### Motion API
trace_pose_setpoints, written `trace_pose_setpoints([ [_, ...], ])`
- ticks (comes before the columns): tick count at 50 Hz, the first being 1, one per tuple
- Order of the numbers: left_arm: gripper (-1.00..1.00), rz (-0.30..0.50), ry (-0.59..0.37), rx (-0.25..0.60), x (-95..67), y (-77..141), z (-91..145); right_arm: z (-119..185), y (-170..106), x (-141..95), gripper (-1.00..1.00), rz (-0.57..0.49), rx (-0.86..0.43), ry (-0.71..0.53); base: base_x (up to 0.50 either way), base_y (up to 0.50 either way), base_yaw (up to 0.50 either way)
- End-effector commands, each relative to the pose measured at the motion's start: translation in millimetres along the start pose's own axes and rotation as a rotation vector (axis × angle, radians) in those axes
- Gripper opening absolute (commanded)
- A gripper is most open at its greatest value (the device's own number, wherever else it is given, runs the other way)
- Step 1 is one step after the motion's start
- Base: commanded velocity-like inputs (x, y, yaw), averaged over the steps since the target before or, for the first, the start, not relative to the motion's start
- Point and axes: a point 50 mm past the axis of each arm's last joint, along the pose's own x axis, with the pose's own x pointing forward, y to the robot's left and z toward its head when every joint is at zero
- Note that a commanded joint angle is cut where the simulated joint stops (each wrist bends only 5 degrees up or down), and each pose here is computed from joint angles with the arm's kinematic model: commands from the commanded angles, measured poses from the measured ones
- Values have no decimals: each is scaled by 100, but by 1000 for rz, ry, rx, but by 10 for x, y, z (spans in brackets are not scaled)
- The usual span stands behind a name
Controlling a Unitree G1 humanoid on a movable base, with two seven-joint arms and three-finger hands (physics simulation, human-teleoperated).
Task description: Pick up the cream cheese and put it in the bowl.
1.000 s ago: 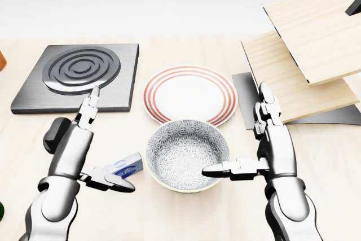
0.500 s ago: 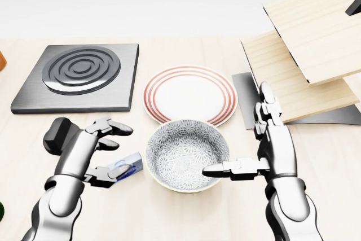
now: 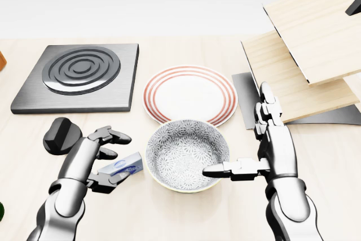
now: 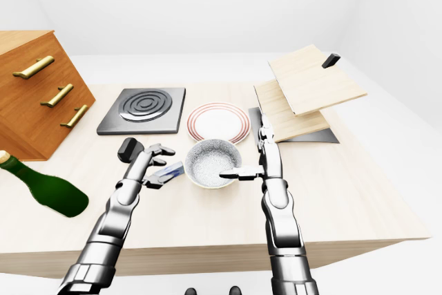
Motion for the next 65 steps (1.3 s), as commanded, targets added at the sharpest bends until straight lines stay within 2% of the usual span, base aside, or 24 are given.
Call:
trace_pose_setpoints([
  [1, 3, 6, -4, -46, 43, 23, 25, 40, 8, 6, 100, 0, -1, -17, 0, 0, 0],
  [17, 9, 34, 32, -37, 98, 60, -42, 21, 14, 15, 100, 2, -3, -8, 0, 0, 0],
  [34, 11, 27, 116, -15, 180, -21, -181, 32, 13, 8, 100, 2, -4, -13, 0, 0, 0],
  [40, 2, 26, 134, -12, 195, -30, -210, 40, 15, 7, 100, 1, -2, -17, 0, 0, 0],
  [43, 8, 34, 143, -9, 208, -30, -220, 41, 16, 6, 100, 2, -3, -17, 0, 0, 0],
  [45, 19, 45, 156, -1, 224, -26, -240, 39, 13, 7, 100, 3, -2, -16, 0, 0, 0],
  [54, 27, 38, 192, 11, 258, -74, -282, 44, 4, -6, 100, 0, 0, -19, 0, 0, 0],
  [65, 11, 35, 209, 26, 288, -103, -293, 41, 3, -15, 100, 2, 4, -19, 0, 0, 0],
])
